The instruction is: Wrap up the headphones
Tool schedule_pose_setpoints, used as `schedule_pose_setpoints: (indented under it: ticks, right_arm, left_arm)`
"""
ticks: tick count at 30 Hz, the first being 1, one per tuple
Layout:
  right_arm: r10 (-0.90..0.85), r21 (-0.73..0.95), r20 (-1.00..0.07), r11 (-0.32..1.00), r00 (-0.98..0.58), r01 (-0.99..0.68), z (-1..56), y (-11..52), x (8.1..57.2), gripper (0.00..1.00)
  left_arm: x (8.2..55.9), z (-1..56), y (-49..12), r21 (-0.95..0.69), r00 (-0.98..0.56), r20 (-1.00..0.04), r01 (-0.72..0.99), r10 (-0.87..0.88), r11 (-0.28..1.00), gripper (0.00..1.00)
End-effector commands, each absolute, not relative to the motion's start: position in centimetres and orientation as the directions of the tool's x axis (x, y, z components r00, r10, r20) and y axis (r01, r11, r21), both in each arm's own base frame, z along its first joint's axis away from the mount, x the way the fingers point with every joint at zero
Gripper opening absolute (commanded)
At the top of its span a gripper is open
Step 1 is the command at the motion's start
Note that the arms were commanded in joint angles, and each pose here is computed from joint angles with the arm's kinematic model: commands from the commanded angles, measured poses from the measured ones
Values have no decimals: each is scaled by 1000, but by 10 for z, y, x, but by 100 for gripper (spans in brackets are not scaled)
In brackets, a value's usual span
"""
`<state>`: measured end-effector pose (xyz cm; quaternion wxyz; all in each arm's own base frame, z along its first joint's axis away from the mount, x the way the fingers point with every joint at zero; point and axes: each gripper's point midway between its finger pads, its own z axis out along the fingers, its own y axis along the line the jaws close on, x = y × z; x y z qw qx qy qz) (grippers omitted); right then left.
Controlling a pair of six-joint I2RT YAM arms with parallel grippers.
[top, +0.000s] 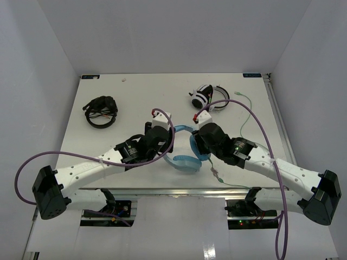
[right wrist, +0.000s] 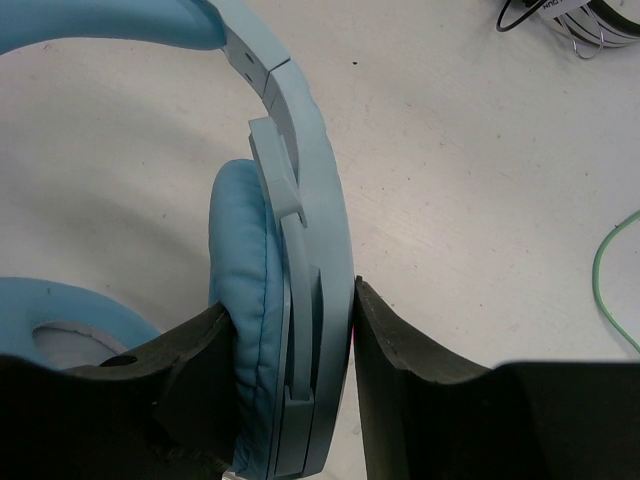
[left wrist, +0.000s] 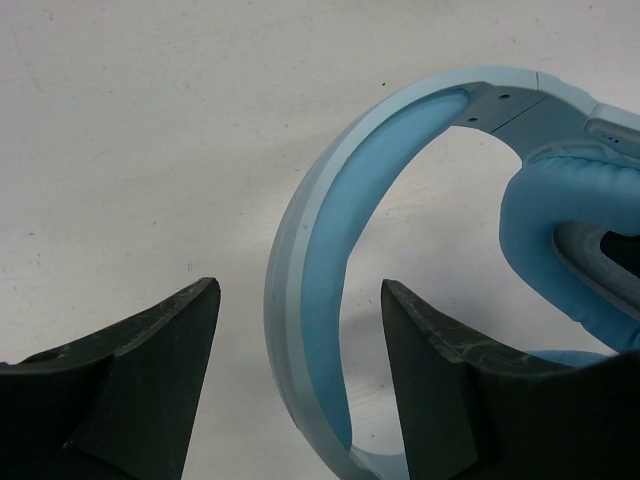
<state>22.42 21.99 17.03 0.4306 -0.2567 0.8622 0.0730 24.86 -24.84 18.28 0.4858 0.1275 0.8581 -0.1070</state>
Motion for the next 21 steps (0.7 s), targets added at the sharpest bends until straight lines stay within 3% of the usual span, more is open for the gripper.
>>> schedule_pose_setpoints:
  ticks: [1,7,12,21]
  right_arm:
    - [-290,-26,-845,862,-449,-506,196,234,229,8]
    - [-294,-21,-843,855,-451,-518,196,236,227,8]
    - [-305,-23,-838,849,-453,-529,193,237,226,8]
    - [-324,-16,-829,828,-456,-560,189,243,222,8]
  left_arm:
    - [244,185,-255,-58,-516,-844,360,146,931,74]
    - [244,181,-254,-43,-527,-833,360,165,932,71]
    - [248,179,-252,-2,-534,-823,341,193,940,59]
    - [250,176,-256,26,-543,-807,358,230,933,59]
